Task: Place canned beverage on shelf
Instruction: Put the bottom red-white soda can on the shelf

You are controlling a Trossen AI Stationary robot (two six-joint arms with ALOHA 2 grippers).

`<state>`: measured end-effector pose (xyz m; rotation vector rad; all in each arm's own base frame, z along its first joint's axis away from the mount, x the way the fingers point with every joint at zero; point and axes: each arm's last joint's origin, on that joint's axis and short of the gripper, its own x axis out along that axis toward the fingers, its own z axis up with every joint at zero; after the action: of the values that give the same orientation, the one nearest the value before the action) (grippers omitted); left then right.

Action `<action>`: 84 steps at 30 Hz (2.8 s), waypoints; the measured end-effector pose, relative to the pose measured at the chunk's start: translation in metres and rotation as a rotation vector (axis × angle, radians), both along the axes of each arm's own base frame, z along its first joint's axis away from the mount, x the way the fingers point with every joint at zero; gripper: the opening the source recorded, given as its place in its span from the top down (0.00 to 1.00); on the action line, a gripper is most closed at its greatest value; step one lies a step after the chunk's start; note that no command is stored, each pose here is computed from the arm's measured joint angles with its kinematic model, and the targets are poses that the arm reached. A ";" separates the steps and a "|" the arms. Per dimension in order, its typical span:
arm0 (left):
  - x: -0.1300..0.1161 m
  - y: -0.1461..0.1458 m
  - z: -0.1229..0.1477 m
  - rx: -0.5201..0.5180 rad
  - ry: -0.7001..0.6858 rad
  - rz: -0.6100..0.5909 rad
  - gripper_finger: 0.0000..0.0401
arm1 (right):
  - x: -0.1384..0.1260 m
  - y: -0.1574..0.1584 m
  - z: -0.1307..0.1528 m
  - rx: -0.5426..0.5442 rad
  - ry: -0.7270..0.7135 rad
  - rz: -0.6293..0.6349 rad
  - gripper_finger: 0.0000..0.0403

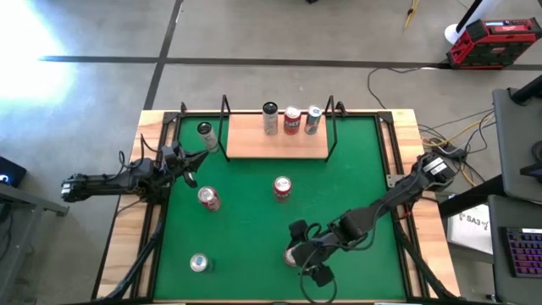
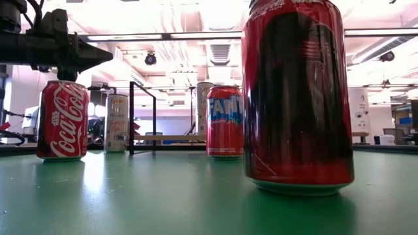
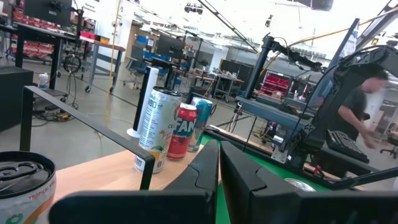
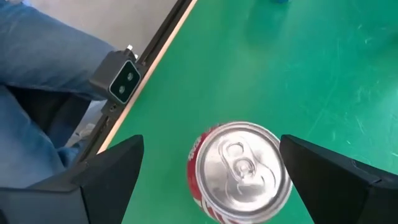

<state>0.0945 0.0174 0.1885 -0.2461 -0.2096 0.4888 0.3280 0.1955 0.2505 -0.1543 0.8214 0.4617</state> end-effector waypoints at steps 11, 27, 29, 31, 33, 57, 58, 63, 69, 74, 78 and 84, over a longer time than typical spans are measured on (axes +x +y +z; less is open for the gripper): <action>0.000 0.000 0.000 0.000 0.000 0.000 1.00 | -0.001 -0.007 0.003 -0.051 0.059 -0.004 0.09; 0.000 0.000 0.000 0.000 -0.001 0.000 1.00 | 0.012 -0.017 -0.016 -0.080 0.065 0.044 0.09; 0.000 0.000 0.000 0.000 0.000 0.000 1.00 | 0.014 -0.017 -0.022 -0.077 0.085 0.053 0.09; 0.000 0.000 0.000 0.000 0.003 0.000 1.00 | 0.016 -0.018 -0.026 -0.079 0.097 0.050 0.09; 0.000 0.000 0.000 -0.001 0.005 0.000 1.00 | 0.018 -0.020 -0.028 -0.073 0.102 0.041 0.09; 0.000 0.000 -0.001 0.000 0.010 0.000 1.00 | 0.021 -0.023 -0.027 -0.040 0.100 0.060 0.26; 0.000 0.000 -0.001 -0.001 0.010 0.000 1.00 | 0.021 -0.023 -0.027 -0.039 0.102 0.056 0.26; 0.000 0.000 -0.001 -0.001 0.010 0.000 1.00 | 0.021 -0.023 -0.027 0.016 0.132 -0.066 0.26; 0.000 0.000 -0.001 -0.001 0.010 0.000 1.00 | 0.022 -0.027 -0.027 0.086 0.159 -0.350 0.22; 0.000 0.000 -0.001 0.000 0.010 0.000 1.00 | 0.023 -0.032 -0.027 0.127 0.143 -0.628 0.19; 0.000 0.000 -0.001 -0.001 0.009 0.000 1.00 | 0.021 -0.035 -0.028 0.169 0.154 -0.808 0.19; 0.000 0.000 -0.001 -0.001 0.009 0.000 1.00 | 0.016 -0.038 -0.026 0.234 0.206 -1.008 0.19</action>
<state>0.0948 0.0174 0.1876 -0.2444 -0.2003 0.4903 0.3442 0.1573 0.2243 0.5214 0.9286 -0.3880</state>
